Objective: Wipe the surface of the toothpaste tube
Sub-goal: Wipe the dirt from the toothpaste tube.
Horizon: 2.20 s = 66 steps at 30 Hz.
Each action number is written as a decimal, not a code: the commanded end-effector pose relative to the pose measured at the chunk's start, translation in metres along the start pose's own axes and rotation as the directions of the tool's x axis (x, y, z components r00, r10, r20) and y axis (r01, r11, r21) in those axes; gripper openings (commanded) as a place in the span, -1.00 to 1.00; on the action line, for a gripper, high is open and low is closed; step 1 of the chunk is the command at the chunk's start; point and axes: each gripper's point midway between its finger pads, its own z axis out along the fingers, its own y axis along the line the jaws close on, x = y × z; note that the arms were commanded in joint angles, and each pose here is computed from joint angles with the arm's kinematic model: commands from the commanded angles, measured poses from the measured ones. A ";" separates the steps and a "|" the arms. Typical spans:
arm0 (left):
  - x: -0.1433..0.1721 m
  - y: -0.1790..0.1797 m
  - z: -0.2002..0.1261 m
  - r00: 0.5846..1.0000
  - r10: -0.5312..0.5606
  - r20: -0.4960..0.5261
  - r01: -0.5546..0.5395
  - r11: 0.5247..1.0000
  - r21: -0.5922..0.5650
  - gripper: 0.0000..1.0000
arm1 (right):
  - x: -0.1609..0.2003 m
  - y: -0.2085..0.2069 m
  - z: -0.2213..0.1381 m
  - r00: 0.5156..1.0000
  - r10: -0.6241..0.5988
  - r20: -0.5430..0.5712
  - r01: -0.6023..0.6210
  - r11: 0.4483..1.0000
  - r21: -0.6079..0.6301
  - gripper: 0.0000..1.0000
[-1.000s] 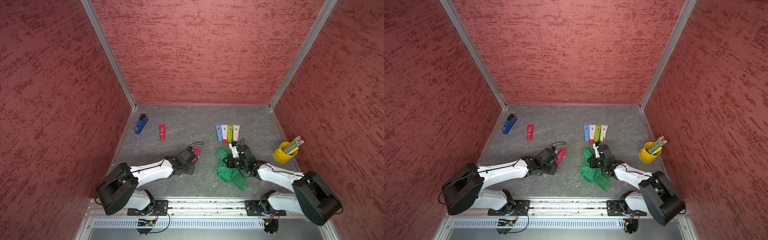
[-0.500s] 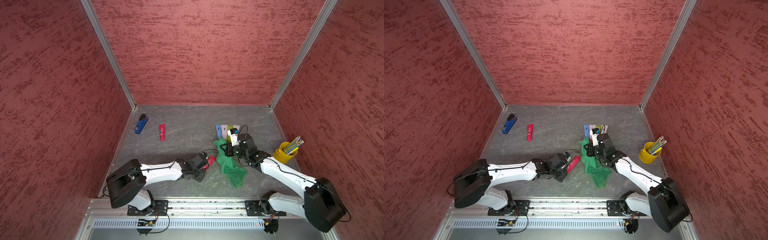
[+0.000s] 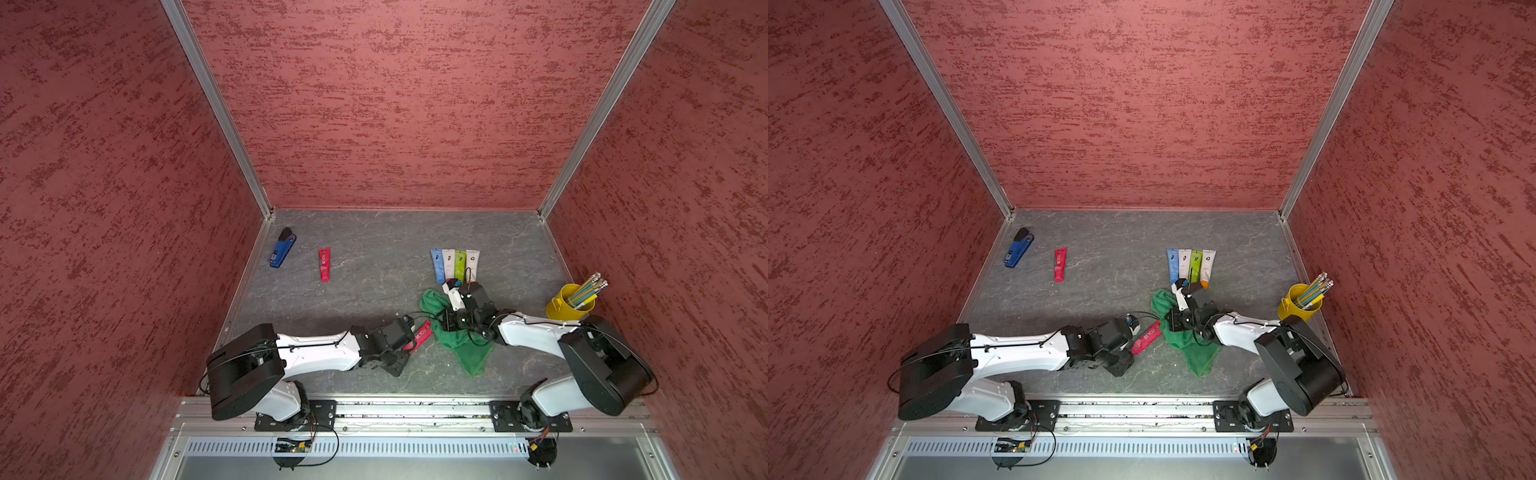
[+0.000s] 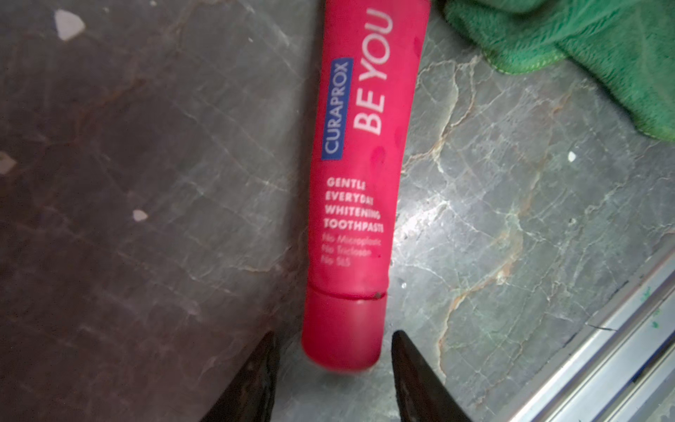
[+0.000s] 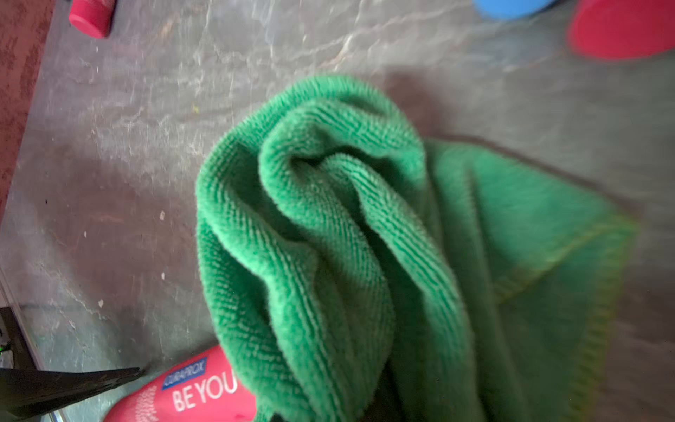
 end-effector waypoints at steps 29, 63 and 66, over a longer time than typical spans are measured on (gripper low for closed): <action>-0.016 -0.001 0.019 0.998 0.047 0.040 -0.045 0.998 -0.049 -1.00 | 0.100 0.117 -0.007 0.965 -0.134 -0.227 -0.006 0.849 -0.529 -1.00; -0.011 0.013 0.010 0.997 0.009 0.073 -0.001 0.994 -0.109 -1.00 | 0.035 0.003 0.001 0.998 0.014 -0.063 -0.013 1.000 0.008 -1.00; -0.014 0.013 0.011 0.997 0.011 0.076 -0.003 0.994 -0.108 -1.00 | 0.054 0.025 -0.001 0.994 0.007 -0.114 -0.020 0.993 -0.118 -1.00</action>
